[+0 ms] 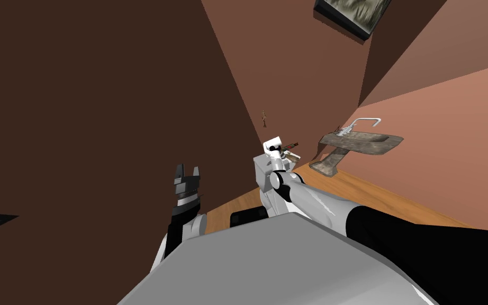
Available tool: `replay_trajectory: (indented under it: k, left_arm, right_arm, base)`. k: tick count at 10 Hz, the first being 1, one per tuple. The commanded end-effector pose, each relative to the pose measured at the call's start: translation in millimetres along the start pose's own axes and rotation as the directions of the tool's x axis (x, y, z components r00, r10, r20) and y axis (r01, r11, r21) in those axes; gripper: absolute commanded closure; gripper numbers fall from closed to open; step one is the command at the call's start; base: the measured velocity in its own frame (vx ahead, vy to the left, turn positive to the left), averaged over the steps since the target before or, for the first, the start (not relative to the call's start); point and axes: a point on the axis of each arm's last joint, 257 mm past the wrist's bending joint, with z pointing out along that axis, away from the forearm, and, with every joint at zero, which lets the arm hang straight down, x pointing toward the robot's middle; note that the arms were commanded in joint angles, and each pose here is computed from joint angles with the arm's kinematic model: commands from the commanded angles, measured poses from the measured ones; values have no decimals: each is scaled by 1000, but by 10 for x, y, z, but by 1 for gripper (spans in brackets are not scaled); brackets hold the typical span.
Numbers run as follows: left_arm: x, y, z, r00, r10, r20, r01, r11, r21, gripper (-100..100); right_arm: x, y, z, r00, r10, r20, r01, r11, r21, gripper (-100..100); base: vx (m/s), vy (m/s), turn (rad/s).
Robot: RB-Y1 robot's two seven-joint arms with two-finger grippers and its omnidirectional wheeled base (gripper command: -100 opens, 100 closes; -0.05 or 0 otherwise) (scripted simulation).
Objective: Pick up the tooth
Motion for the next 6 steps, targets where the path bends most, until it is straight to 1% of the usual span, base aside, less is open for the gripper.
replay_trajectory:
  k: [1, 2, 3, 6]
  left_arm:
    - [0, 0, 0, 1000, 0, 0, 0, 1000, 0, 0]
    - [0, 0, 0, 1000, 0, 0, 0, 1000, 0, 0]
    - [0, 0, 0, 1000, 0, 0, 0, 1000, 0, 0]
    - [0, 0, 0, 1000, 0, 0, 0, 1000, 0, 0]
  right_arm:
    - [0, 0, 0, 1000, 0, 0, 0, 1000, 0, 100]
    - [0, 0, 0, 1000, 0, 0, 0, 1000, 0, 0]
    - [53, -80, 12, 1000, -1, -23, 2, 1000, 29, -100]
    - [113, -158, 59, 999, -2, -49, 5, 998, 56, -100]
  base:
    - [0, 0, 0]
    - [0, 0, 0]
    - [0, 0, 0]
    - [-6, 7, -6]
